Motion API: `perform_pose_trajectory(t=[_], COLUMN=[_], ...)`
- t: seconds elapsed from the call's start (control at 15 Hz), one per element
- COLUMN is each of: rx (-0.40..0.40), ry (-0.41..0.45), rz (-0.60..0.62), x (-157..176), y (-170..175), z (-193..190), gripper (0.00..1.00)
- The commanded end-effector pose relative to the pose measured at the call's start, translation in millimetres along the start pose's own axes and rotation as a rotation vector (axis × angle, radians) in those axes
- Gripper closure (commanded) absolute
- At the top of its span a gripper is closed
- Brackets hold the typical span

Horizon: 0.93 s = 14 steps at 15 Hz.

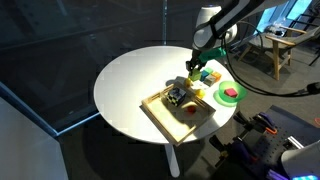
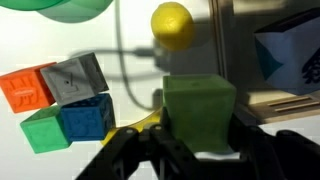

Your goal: Put the light green block on the tray

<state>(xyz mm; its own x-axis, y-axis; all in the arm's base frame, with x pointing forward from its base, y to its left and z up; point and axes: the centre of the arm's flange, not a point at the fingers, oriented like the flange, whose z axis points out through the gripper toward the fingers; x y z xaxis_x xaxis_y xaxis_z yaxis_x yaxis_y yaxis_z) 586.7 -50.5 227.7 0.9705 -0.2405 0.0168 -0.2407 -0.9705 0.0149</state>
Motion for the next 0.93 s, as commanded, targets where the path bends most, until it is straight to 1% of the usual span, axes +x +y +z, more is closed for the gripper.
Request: perform_pose_trajectory(t=[0.0, 0.53, 0.87], rx=[-0.002, -0.041, -0.027], ry=[0.018, 0.016, 0.005], rz=[-0.032, -0.123, -0.159], x=[-21.9, -49.3, -63.9], y=[-12.7, -43.4, -58.4], z=[-12.9, -9.0, -9.5], gripper=[0.73, 0.73, 0.73])
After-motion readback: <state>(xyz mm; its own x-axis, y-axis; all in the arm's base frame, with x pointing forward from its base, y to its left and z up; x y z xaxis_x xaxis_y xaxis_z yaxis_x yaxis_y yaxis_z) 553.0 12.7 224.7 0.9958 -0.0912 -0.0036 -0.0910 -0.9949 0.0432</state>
